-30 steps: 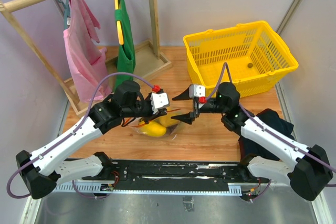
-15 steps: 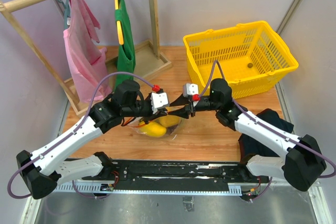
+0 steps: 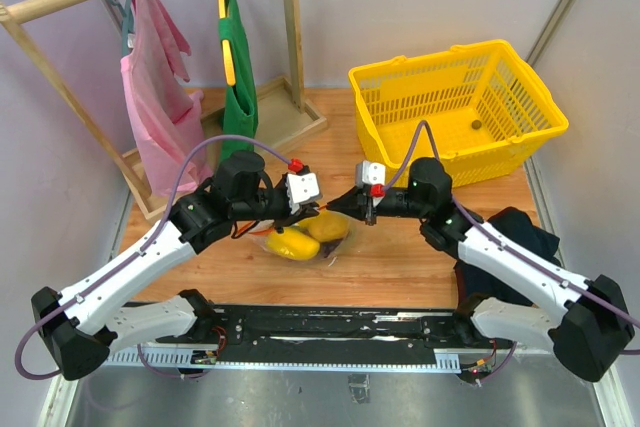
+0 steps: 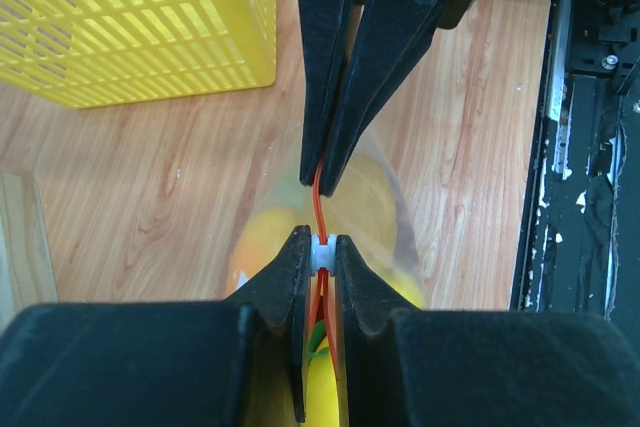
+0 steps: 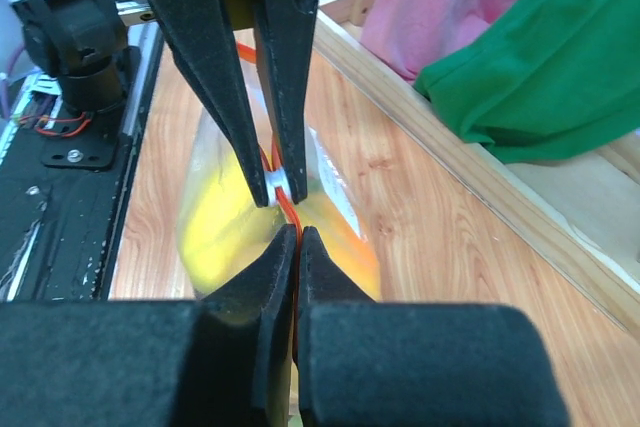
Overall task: Place the food in the zip-top bag and seal the zipper
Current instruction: Zip the zipper food storage bag at the center of the board.
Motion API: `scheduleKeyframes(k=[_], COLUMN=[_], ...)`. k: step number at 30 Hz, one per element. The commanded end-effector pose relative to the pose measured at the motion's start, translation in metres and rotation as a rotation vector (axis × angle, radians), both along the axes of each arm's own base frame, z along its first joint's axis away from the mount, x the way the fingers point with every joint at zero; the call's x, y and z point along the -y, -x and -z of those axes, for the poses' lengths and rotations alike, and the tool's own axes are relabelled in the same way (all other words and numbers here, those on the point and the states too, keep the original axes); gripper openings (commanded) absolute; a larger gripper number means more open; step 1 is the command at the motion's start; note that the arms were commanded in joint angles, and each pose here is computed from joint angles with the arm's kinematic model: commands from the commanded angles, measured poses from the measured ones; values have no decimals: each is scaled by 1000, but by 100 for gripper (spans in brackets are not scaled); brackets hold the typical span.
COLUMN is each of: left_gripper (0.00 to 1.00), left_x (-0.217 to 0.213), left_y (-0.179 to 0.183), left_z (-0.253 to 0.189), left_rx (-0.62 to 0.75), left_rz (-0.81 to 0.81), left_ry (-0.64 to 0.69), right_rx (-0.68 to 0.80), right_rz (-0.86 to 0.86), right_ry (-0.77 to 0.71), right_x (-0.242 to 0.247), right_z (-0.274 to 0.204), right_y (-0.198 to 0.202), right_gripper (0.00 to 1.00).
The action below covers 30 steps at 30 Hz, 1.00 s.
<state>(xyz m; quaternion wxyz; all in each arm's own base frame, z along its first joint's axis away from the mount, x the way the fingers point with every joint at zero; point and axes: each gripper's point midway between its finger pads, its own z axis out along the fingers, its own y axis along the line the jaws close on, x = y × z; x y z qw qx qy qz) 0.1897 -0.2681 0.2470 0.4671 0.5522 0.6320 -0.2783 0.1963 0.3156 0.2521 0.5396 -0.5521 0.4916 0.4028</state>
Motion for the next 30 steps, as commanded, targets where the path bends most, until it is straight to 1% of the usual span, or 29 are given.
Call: scheduleKeyframes(k=[1, 15, 20, 30], left_gripper=[0, 0, 0, 0], left_x=[-1, -6, -11, -23], left_y=[3, 0, -2, -3], left_z=[-12, -16, -12, -5], left_rx=[10, 24, 22, 6], left_rz=[6, -15, -34, -52], left_ry=[26, 34, 29, 55], right_rx=[76, 56, 33, -11], right_rz=[201, 515, 579, 779], right_ry=[-55, -62, -69, -108], right_x=[16, 57, 67, 102], right_z=[-24, -23, -22, -23], right_y=[-25, -52, -56, -64], right_gripper=[1, 1, 1, 1])
